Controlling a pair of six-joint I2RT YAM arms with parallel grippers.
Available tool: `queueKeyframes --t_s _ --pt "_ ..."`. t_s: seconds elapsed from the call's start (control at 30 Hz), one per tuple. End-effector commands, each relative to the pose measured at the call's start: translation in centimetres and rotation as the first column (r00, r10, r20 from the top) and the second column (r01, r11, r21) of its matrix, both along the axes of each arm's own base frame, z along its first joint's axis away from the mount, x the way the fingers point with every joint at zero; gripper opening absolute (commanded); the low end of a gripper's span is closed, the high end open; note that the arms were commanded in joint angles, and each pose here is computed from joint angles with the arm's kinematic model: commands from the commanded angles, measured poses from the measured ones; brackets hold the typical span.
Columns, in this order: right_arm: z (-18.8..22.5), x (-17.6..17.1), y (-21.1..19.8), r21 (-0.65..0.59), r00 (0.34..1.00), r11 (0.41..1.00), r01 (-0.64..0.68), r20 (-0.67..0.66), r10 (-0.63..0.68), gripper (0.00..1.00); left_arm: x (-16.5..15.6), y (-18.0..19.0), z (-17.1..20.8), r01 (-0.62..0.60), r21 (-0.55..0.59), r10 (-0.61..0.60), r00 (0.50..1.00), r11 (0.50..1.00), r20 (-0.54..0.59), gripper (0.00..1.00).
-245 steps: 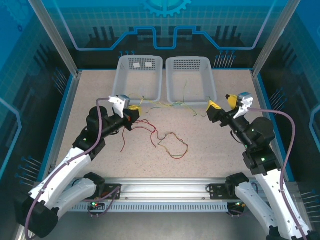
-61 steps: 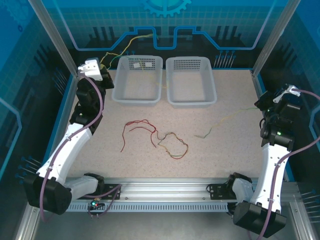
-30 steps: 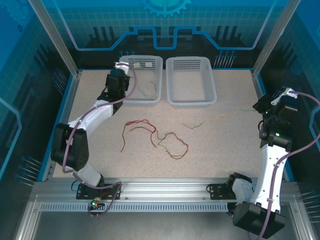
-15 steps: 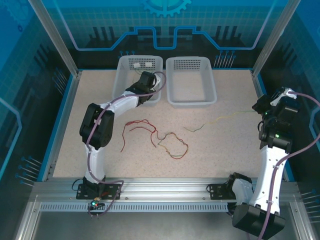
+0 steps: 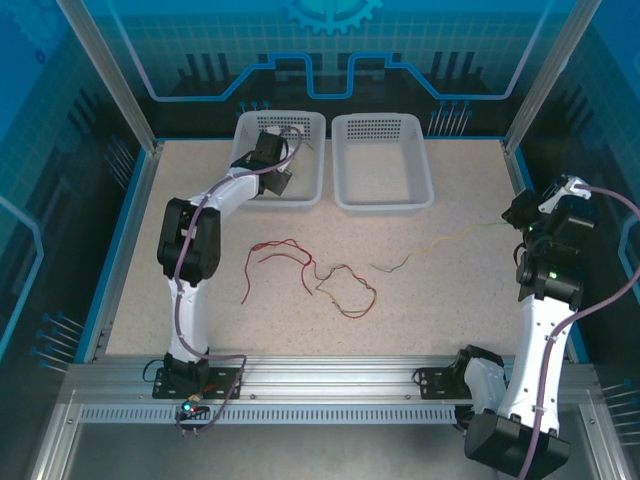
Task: Untangle the cables
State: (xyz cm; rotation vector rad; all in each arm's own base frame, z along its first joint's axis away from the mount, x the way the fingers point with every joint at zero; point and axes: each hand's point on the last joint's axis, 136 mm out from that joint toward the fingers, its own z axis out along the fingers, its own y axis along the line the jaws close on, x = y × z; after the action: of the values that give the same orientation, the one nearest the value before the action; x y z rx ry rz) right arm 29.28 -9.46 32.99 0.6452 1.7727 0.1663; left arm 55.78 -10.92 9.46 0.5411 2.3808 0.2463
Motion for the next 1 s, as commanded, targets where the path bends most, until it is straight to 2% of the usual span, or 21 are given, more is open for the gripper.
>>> queueKeyframes --t_s 0.0,0.3,0.47,0.57,0.73,0.87,0.97 --pt "0.6 0.2 0.9 -0.001 0.999 1.000 -0.029 0.033 0.030 0.00 -1.5 -2.2 -2.2 0.050 -0.053 -0.055 0.994 0.997 -0.092 0.00" --pt "1.0 1.0 2.7 -0.023 0.993 0.994 -0.108 0.034 0.109 0.00 -0.9 -3.8 -5.1 0.073 -0.048 -0.081 0.980 0.996 -0.179 0.00" --pt "1.8 1.2 4.0 -0.054 0.988 0.988 -0.146 0.047 0.148 0.00 -0.4 -3.8 -5.5 0.061 -0.051 -0.068 0.984 0.997 -0.166 0.00" --pt "2.2 1.3 4.7 -0.066 0.984 0.984 -0.167 0.057 0.171 0.00 0.0 -4.0 -4.5 0.051 -0.060 -0.058 0.989 0.997 -0.135 0.00" --pt "2.8 1.4 5.8 -0.085 0.977 0.977 -0.196 0.068 0.202 0.00 0.2 -4.9 0.4 0.069 -0.076 -0.071 0.997 0.995 -0.030 0.30" --pt "3.4 1.5 6.8 -0.108 0.969 0.969 -0.223 0.079 0.232 0.00 0.1 -5.6 4.7 0.084 -0.059 -0.080 0.994 0.995 0.075 0.45" --pt "3.4 1.6 7.4 -0.120 0.966 0.964 -0.237 0.076 0.247 0.00 -0.2 -6.0 7.7 0.086 -0.070 -0.075 0.987 0.994 0.139 0.46"
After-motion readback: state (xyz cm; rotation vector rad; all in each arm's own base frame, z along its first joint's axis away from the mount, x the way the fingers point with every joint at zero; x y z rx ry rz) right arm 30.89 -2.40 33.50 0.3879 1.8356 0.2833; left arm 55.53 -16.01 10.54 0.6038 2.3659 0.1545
